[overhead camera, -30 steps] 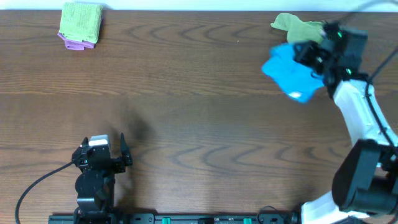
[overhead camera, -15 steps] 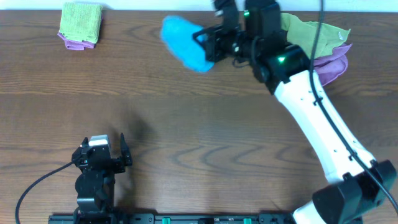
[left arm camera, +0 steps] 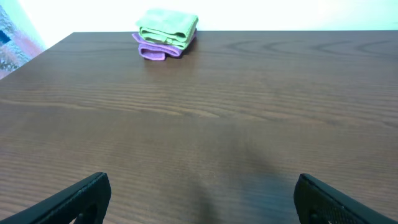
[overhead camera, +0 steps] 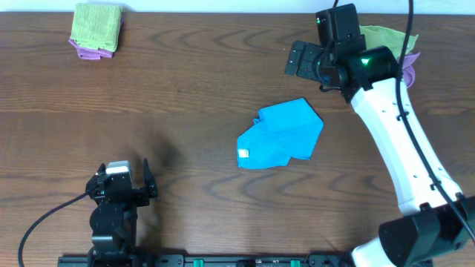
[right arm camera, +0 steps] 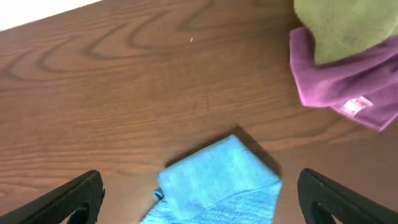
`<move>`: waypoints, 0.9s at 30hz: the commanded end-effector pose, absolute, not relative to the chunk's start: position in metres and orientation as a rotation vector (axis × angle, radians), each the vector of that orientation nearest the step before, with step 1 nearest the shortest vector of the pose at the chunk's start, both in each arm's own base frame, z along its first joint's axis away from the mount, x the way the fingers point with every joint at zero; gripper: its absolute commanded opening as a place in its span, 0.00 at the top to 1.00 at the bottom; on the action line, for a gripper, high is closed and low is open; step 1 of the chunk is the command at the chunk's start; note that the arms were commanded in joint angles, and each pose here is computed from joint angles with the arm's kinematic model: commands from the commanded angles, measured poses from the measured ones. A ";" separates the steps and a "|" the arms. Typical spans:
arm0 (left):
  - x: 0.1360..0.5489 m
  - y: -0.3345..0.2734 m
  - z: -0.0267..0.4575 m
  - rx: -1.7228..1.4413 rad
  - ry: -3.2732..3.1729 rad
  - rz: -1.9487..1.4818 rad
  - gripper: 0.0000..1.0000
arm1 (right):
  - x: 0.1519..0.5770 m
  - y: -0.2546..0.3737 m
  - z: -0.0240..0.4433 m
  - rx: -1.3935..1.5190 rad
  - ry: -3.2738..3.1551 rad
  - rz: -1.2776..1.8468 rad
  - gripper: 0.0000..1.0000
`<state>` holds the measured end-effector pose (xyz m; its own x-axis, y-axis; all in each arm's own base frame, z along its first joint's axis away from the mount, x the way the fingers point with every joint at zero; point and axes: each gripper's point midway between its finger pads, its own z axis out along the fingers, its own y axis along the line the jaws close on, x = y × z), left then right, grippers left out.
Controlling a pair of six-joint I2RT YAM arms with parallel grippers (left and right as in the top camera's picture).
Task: Fold the cloth
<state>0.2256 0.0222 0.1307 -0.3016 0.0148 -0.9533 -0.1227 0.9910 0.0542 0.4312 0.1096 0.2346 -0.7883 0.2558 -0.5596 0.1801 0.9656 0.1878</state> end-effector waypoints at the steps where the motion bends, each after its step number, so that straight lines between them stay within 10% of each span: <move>1: 0.225 0.024 0.120 -0.092 1.897 0.145 0.05 | 0.431 0.106 0.229 0.159 2.514 0.068 0.01; 6: 0.225 0.024 0.120 -0.092 1.897 0.145 0.05 | 0.415 0.123 0.169 -0.095 2.696 0.099 0.02; 14: 0.225 0.024 0.120 -0.092 1.897 0.145 0.05 | 0.370 0.157 0.074 -0.532 2.896 0.125 0.32; 27: 0.225 0.024 0.120 -0.092 1.897 0.145 0.05 | 0.370 0.175 0.030 -0.832 2.769 -0.331 0.31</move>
<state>0.2256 0.0222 0.1307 -0.3017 0.0152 -0.9533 -0.1226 0.9910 0.0546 0.3633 0.1947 0.0409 -0.8210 -0.5340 -0.2021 -0.5128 0.8453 -0.1502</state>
